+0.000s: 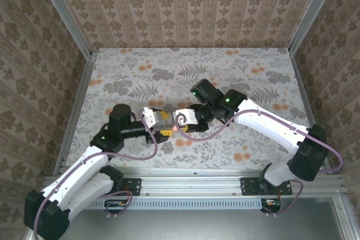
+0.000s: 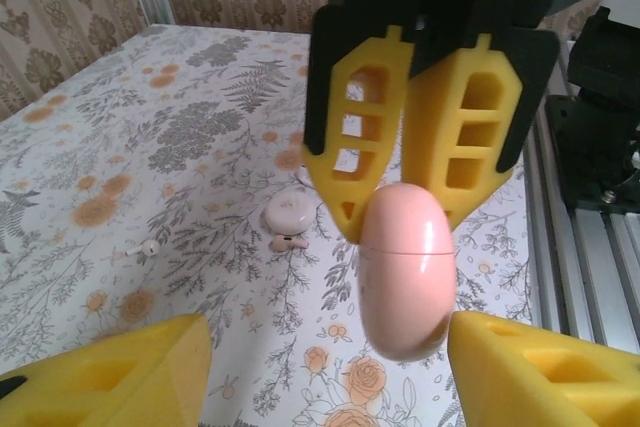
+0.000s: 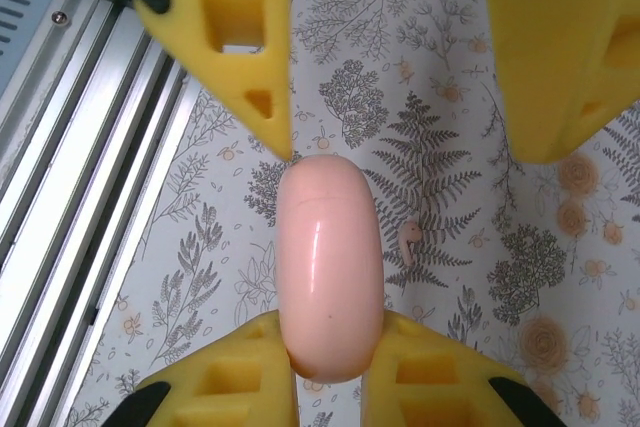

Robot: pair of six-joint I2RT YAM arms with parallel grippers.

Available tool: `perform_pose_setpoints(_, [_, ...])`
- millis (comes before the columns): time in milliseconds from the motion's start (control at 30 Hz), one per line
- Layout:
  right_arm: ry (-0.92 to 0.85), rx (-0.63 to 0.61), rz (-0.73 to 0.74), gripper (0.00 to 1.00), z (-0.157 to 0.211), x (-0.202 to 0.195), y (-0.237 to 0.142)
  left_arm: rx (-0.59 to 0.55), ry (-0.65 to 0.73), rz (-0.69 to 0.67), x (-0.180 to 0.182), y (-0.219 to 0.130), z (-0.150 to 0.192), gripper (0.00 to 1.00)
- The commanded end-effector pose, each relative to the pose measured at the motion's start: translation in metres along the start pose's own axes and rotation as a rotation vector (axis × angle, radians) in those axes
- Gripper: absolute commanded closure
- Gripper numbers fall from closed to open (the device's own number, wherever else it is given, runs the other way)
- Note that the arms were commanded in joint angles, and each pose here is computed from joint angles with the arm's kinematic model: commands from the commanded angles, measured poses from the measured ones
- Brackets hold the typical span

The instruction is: Insert wireless bluetooth earbuds into charging case

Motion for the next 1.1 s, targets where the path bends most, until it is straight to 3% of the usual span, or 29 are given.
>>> perform_pose_setpoints(0, [-0.018,-0.068,-0.004,0.9,-0.013,-0.006,-0.002,-0.001,0.042,0.031,-0.005,0.0,-0.008,0.35])
perform_pose_setpoints(267, [0.001,-0.073,-0.011,0.9,-0.015,-0.012,0.001,0.006,0.033,0.063,-0.007,0.002,-0.009,0.39])
perform_pose_setpoints(500, [0.008,-0.072,-0.001,0.9,-0.016,-0.016,0.004,0.025,0.017,0.1,-0.008,0.006,-0.008,0.6])
perform_pose_setpoints(700, [0.009,-0.054,-0.001,0.9,-0.016,-0.018,0.008,0.012,0.024,0.114,-0.011,0.006,-0.011,0.59])
perform_pose_setpoints(867, [0.008,-0.061,0.016,0.9,-0.018,-0.02,0.007,0.016,0.022,0.118,-0.012,0.005,-0.011,0.77])
perform_pose_setpoints(967, [0.005,-0.07,0.035,0.9,-0.019,-0.021,0.005,0.021,0.015,0.119,-0.012,0.006,-0.01,0.77])
perform_pose_setpoints(1067, [0.001,-0.073,0.044,0.9,-0.02,-0.021,0.003,0.026,0.01,0.113,-0.01,0.007,-0.008,0.6])
Point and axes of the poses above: each hand's point on the last joint's axis, 136 mm out from that joint toward the fingers, its own y axis out along the fingers, its own x axis along the line the jaws close on, z = x × y, the point moved 7 cm from there along -y, back along the fingers, and after that the axes turned 12 degrees about -y, right-handed, at the moved point
